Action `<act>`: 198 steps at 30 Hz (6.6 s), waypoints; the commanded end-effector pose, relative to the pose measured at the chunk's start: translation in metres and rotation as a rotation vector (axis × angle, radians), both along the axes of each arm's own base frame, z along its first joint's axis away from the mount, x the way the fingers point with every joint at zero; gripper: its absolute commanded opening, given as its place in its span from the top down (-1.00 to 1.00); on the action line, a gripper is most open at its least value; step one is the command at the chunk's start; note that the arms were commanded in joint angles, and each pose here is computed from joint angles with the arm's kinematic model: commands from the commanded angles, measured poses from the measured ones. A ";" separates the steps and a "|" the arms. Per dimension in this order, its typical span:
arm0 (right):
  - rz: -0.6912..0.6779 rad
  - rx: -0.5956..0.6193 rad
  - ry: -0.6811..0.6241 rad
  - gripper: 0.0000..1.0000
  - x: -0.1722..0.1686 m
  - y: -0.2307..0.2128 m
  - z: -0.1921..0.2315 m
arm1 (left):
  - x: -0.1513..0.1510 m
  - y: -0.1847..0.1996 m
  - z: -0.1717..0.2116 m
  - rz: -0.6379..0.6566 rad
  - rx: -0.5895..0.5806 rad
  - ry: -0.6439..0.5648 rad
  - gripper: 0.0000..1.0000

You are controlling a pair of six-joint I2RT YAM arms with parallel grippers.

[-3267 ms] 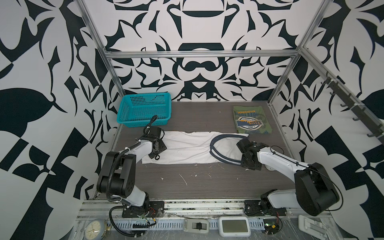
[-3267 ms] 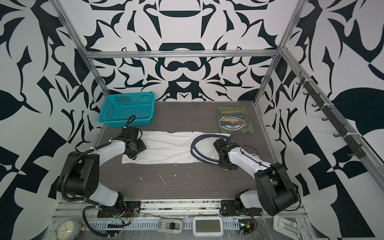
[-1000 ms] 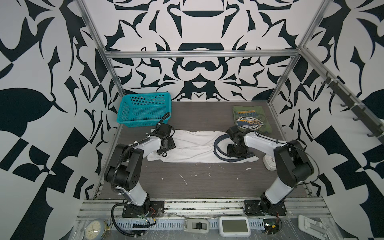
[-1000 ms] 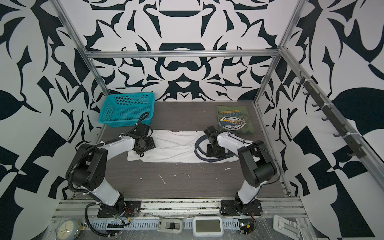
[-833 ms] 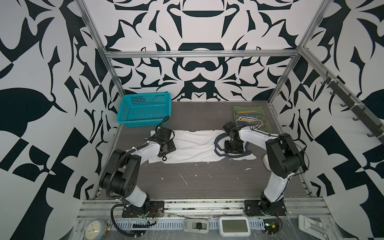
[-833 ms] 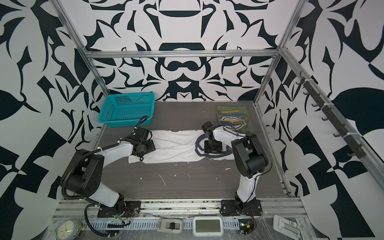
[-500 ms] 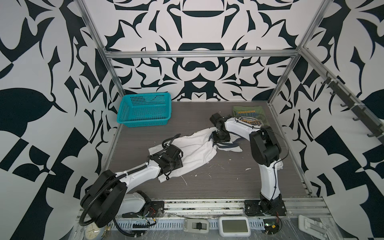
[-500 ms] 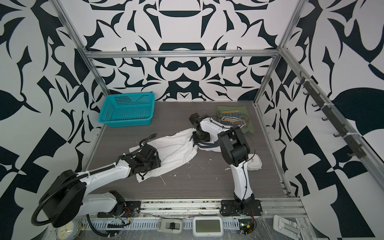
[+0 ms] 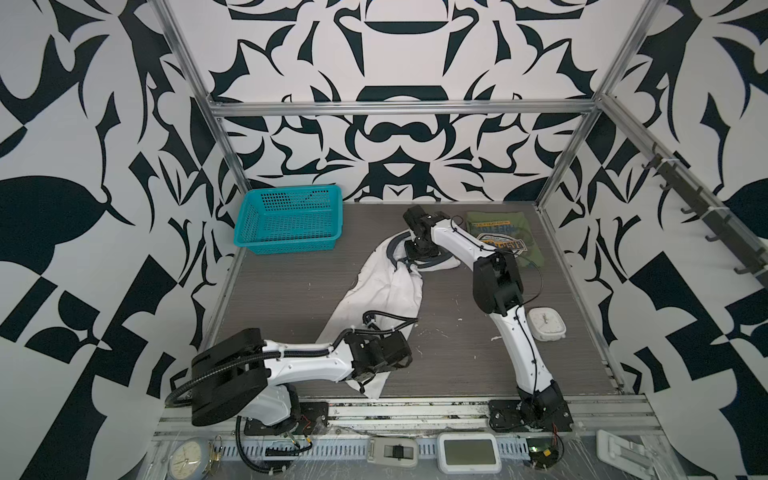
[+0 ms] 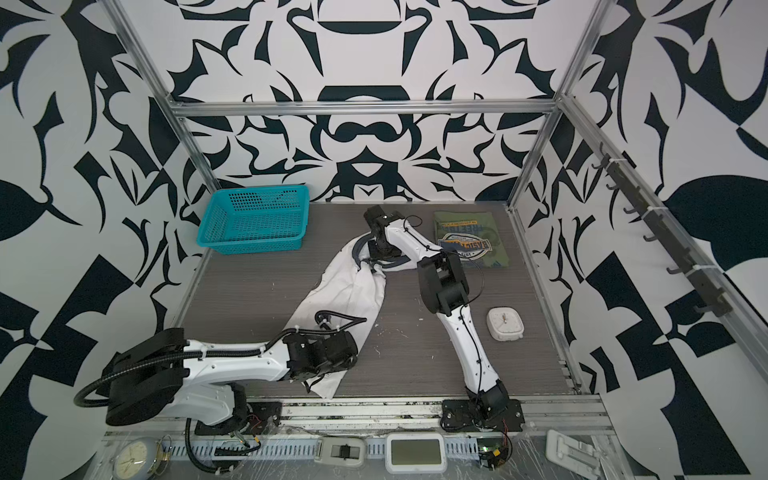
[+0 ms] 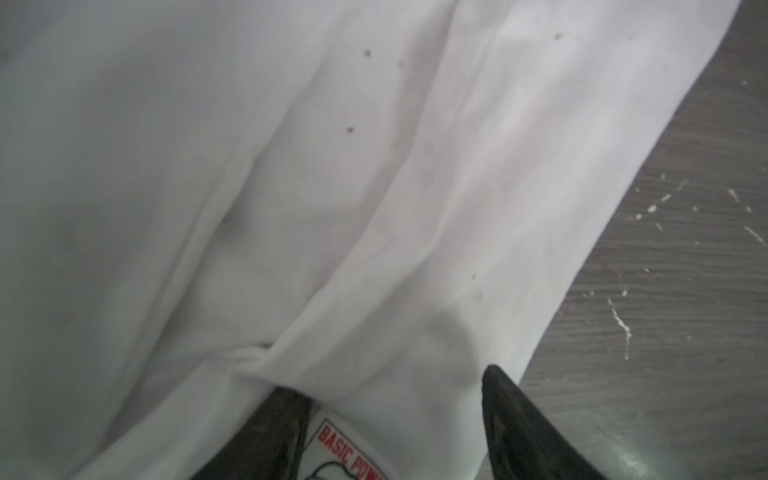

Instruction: Fold and stack the tank tops

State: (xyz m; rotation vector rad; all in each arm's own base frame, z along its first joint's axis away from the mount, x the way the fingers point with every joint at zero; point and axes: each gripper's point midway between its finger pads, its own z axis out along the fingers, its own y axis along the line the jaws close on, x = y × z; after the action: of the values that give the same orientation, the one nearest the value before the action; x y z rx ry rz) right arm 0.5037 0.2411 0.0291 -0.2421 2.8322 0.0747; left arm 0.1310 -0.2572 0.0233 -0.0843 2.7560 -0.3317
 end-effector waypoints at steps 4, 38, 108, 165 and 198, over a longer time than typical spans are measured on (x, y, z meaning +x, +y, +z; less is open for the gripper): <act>0.054 -0.117 -0.067 -0.16 0.033 -0.035 0.034 | -0.006 -0.002 0.015 -0.018 -0.024 -0.005 -0.37; 0.073 0.035 0.094 -0.18 -0.077 0.022 -0.009 | -0.001 0.041 -0.022 -0.008 -0.003 0.150 -0.29; -0.095 0.185 -0.018 0.17 -0.390 -0.037 0.039 | 0.224 -0.042 0.099 0.020 -0.187 -0.123 -0.25; -0.085 0.122 0.088 0.50 -0.412 -0.016 0.008 | 0.365 -0.110 0.036 -0.064 -0.224 -0.111 1.00; 0.028 0.099 -0.046 -0.01 -0.409 -0.032 0.054 | 0.370 -0.089 0.077 -0.028 -0.198 -0.086 -0.04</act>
State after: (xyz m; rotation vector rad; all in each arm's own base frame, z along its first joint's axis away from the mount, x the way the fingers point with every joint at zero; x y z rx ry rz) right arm 0.0821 0.2201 0.0529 -0.2555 2.8593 0.2416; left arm 0.5099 -0.3607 0.0622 -0.0799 2.6302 -0.6345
